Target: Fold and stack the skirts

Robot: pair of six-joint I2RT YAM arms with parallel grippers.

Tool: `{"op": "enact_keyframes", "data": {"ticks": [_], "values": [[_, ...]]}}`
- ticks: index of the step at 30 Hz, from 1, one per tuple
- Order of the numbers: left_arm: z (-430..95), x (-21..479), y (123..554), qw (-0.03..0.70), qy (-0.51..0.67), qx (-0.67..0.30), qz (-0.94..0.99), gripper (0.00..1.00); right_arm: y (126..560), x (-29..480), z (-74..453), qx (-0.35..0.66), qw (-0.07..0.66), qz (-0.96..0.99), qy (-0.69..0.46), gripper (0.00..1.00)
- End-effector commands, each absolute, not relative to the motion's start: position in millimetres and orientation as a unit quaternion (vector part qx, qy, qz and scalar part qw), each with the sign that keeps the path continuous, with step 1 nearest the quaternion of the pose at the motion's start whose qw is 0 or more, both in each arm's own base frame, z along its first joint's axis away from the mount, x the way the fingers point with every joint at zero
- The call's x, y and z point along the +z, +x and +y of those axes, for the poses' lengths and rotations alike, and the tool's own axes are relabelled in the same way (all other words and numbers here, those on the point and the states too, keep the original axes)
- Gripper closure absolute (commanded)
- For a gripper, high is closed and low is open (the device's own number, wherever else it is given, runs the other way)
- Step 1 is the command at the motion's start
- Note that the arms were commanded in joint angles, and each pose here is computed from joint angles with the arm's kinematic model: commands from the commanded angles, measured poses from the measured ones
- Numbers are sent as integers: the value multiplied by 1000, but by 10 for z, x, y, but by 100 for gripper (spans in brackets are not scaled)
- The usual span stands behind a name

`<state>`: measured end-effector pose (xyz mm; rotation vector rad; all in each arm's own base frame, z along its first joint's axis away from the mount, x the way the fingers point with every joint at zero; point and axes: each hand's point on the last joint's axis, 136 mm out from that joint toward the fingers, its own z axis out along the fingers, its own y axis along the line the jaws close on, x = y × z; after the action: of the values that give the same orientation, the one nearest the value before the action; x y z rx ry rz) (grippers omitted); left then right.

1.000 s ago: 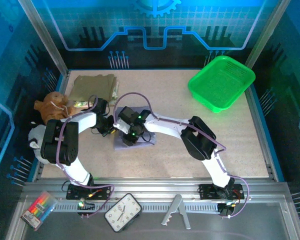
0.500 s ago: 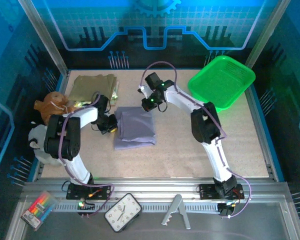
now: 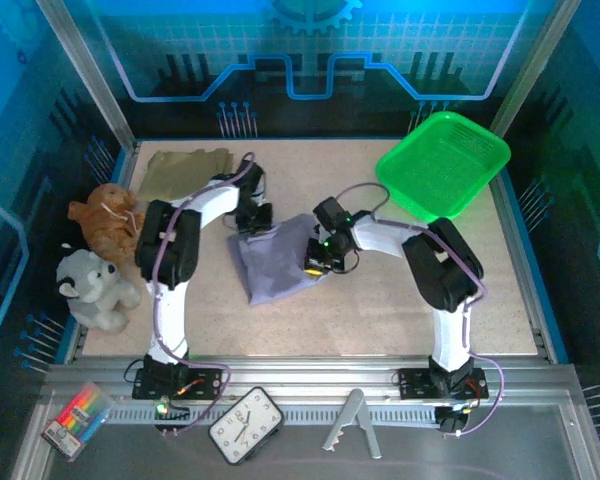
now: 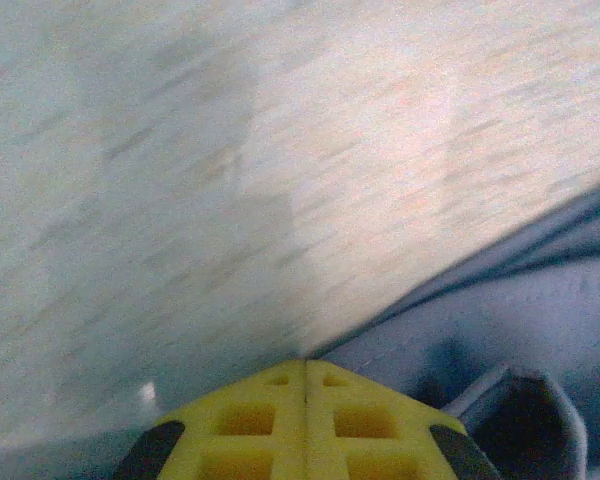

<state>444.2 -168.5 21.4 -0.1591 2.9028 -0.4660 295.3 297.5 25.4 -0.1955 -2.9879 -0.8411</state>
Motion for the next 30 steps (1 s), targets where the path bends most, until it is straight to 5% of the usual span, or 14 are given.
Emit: {"op": "enact_keyframes", "data": {"ticks": [1, 8, 9, 14, 16, 23, 24, 26, 30], "values": [[-1948, 380, 4624, 127, 7, -164, 978, 90, 3171, 588, 2925, -305, -48, -942, -135, 77], [-1791, 969, 4675, 183, 3, -144, 973, 43, 3444, 906, 2522, -250, -147, -957, -6, 51], [-1754, 1055, 4637, 190, -6, -144, 971, 36, 3492, 910, 2493, -233, -158, -959, 27, 38], [-1658, 1318, 4357, 217, -52, -171, 960, 10, 3744, 822, 2454, -193, -169, -960, 114, 36], [-1626, 1345, 4225, 223, -72, -186, 954, 1, 3851, 761, 2466, -181, -167, -960, 132, 38], [-1398, 1259, 3891, 221, -133, -200, 945, 1, 4005, 548, 2669, -204, -135, -956, 164, 46], [-1368, 1221, 3851, 217, -138, -198, 946, 1, 4004, 539, 2707, -213, -130, -954, 167, 51], [-1328, 1165, 3780, 209, -144, -193, 948, 1, 4004, 574, 2761, -226, -129, -951, 167, 78], [-1300, 1127, 3683, 202, -147, -197, 948, 1, 3992, 938, 2934, -282, -150, -931, 179, 95]]}}
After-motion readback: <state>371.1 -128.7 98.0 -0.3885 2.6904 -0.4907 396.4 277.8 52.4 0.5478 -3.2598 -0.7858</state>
